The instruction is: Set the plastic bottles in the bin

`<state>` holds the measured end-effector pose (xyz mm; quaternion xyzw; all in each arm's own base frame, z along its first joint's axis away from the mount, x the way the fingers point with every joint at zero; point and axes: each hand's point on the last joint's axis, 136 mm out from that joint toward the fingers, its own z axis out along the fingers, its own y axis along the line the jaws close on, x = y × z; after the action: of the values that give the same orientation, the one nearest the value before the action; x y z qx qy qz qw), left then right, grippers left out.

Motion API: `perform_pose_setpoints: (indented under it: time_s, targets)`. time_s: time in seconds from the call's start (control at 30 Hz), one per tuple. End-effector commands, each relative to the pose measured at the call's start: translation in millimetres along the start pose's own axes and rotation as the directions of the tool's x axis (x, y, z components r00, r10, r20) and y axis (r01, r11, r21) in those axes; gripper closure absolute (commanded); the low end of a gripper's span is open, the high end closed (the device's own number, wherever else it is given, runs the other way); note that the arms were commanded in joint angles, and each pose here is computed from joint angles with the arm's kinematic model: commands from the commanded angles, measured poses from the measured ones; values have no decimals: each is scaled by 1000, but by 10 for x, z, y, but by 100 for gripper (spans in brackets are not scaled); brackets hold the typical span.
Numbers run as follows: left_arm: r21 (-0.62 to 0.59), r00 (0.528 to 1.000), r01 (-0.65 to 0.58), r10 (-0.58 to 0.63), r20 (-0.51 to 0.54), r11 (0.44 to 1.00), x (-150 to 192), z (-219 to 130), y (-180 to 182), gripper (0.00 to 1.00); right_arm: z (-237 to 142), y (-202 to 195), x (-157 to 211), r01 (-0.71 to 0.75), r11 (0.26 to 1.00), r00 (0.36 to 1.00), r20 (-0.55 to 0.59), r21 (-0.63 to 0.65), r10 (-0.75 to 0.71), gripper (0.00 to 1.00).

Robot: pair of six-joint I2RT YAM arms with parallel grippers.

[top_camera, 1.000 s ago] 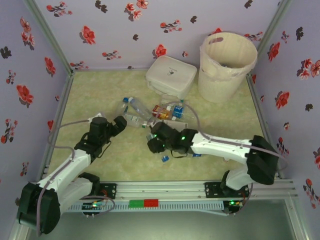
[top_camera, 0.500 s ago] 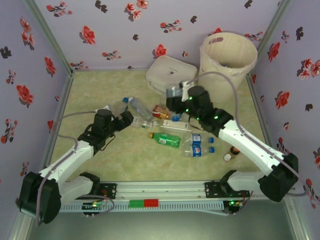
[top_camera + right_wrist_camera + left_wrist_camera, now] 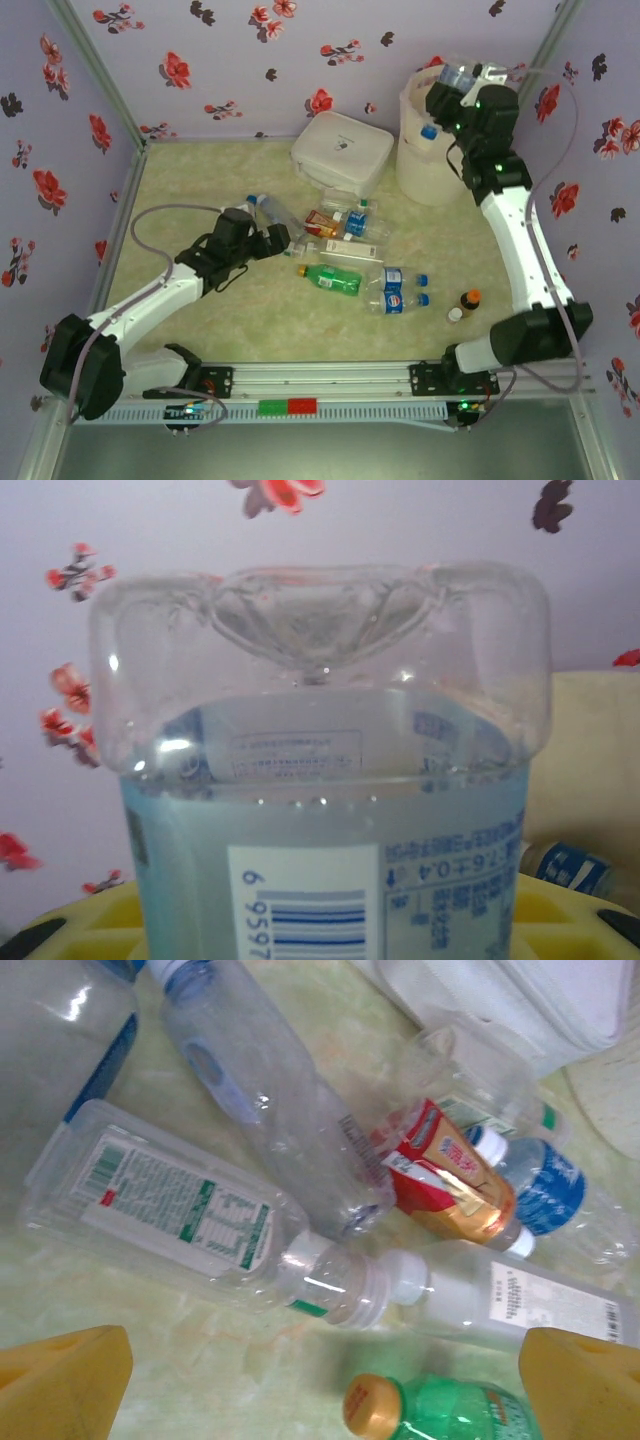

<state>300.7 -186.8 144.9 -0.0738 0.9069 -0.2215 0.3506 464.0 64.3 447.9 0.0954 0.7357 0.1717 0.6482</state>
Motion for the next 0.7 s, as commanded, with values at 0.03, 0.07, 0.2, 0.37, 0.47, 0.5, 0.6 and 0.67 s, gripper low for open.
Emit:
perform_pose_setpoints:
  time_s: [0.03,0.07,0.2,0.37,0.47,0.5,0.6,0.67]
  targets:
    - [-129,998,-3,11,68,992,-66,-119,244,0,318,-262,-258,26,992,997,75,122,-36,58]
    - [-131,997,-5,15,75,991,-65,-137,261,0,394,-341,-262,39,987,996,71,155,-50,58]
    - [-122,994,-23,36,103,992,-90,-211,279,0,693,-635,-212,78,964,996,30,254,-89,57]
    - [-60,984,-34,43,172,998,-117,-320,259,0,989,-881,112,118,947,991,-95,300,-94,53]
    - [-18,973,-37,40,226,999,-158,-419,245,0,1073,-995,315,130,940,985,-150,316,-86,50]
    - [-20,971,-33,37,238,999,-170,-454,270,0,1098,-1024,377,130,938,983,-162,320,-81,49]
    - [-38,969,-23,32,247,999,-181,-527,350,0,1168,-1089,541,125,938,979,-194,324,-63,46]
    - [-50,969,-16,28,246,999,-172,-563,394,0,1201,-1124,607,123,936,977,-208,329,-55,39]
